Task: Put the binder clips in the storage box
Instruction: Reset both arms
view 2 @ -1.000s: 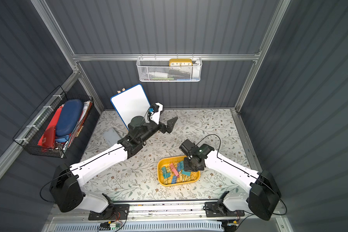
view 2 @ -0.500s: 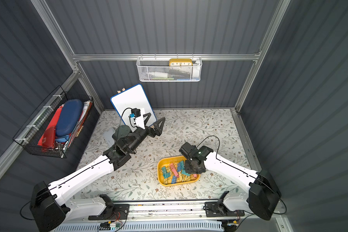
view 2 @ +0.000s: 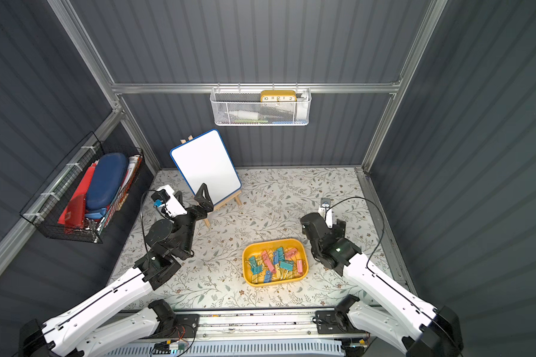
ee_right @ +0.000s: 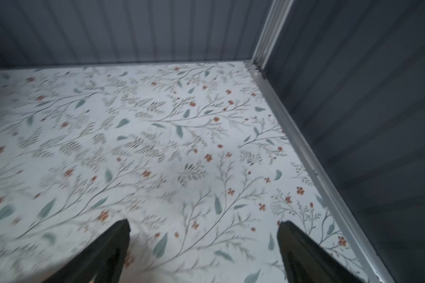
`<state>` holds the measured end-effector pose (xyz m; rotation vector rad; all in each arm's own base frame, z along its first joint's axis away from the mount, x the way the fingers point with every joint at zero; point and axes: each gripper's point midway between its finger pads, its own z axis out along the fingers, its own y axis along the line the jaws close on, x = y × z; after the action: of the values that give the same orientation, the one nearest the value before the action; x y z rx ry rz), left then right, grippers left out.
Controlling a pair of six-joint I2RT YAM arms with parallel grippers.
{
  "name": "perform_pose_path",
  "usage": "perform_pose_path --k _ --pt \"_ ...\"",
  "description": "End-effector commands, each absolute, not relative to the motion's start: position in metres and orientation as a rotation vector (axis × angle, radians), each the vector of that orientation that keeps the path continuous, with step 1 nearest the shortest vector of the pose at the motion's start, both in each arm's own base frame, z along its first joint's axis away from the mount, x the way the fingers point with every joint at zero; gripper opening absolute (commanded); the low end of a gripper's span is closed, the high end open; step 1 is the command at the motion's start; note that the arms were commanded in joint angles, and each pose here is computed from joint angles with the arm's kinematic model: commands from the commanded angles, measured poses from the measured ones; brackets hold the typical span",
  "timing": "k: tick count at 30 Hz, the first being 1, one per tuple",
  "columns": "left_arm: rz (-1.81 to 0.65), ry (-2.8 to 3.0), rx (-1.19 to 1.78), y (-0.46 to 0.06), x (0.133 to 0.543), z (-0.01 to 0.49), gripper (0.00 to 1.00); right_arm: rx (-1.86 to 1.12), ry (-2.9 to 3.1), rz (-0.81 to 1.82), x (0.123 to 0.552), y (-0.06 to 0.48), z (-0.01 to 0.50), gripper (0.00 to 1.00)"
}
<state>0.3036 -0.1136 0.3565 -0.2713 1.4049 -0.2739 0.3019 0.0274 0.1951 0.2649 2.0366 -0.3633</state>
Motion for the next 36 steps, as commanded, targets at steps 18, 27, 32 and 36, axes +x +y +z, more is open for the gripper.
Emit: perform_pose_path --k 18,27,32,36 --pt "0.080 1.162 -0.119 0.029 0.342 0.297 0.99 0.230 1.869 -0.058 0.396 -0.028 0.096 0.99" --pt "0.036 1.259 0.034 0.023 0.406 0.267 0.99 0.261 1.910 -0.068 0.393 -0.032 0.094 0.99" --pt "-0.012 1.353 0.076 0.018 0.438 0.250 0.99 0.258 1.905 -0.069 0.394 -0.032 0.095 0.99" --pt "-0.051 1.257 0.095 0.012 0.418 0.261 0.99 0.260 1.905 -0.070 0.394 -0.032 0.095 0.99"
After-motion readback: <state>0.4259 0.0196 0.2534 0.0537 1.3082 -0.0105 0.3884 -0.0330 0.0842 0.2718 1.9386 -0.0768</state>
